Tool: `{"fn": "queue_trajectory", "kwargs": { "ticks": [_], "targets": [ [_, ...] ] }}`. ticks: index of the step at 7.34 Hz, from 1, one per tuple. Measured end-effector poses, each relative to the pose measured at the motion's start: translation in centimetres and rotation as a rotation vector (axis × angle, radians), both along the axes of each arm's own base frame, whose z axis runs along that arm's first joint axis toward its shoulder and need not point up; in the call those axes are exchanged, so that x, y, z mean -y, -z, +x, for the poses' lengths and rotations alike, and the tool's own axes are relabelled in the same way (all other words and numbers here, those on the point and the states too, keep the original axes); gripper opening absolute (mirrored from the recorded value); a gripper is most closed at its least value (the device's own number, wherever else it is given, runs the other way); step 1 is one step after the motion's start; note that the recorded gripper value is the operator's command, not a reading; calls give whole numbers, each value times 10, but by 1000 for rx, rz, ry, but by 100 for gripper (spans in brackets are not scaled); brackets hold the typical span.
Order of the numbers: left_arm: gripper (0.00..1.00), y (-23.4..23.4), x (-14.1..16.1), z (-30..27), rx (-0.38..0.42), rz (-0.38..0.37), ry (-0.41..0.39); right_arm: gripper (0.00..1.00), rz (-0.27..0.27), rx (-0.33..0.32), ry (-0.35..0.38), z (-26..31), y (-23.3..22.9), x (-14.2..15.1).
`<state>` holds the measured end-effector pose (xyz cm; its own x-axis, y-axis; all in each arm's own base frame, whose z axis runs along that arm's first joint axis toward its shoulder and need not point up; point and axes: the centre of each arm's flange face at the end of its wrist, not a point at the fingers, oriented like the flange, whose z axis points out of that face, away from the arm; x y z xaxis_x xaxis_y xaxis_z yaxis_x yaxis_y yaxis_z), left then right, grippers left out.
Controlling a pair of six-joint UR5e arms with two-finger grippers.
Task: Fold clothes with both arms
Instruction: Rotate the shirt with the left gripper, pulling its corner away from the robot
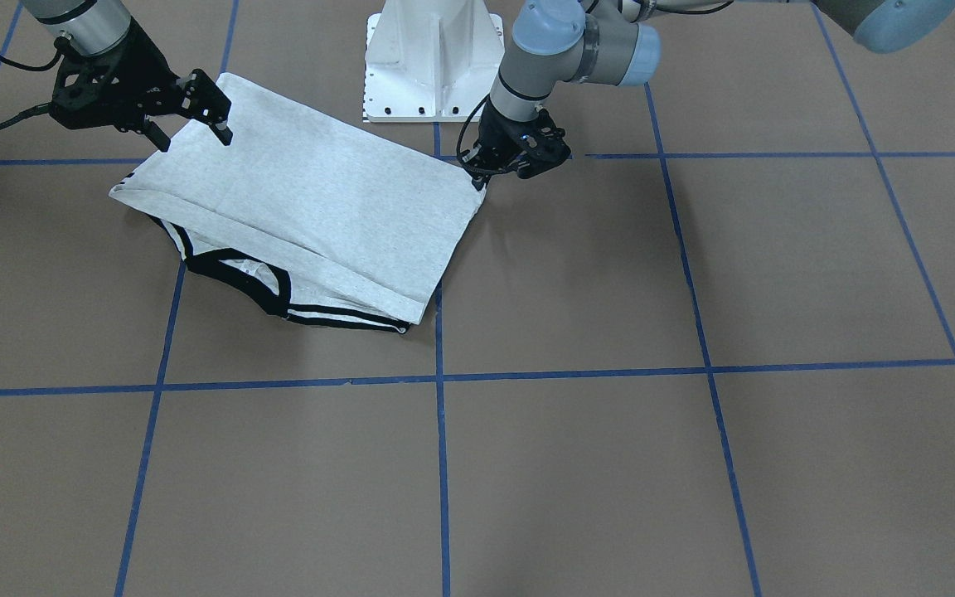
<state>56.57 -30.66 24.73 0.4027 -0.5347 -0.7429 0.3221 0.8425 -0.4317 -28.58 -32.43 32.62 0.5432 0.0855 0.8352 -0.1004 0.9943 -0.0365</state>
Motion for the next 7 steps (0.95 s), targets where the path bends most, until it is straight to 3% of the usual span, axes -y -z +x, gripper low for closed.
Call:
{"fn": "queue_trajectory", "kwargs": {
  "ticks": [3,7],
  "targets": [
    [0,-7,73,-42,46,83,73,100,30,11,-26,-8,10,11],
    [0,-33,195,-98,161,217,155,100,45,20,-35,-20,18,21]
  ]
}}
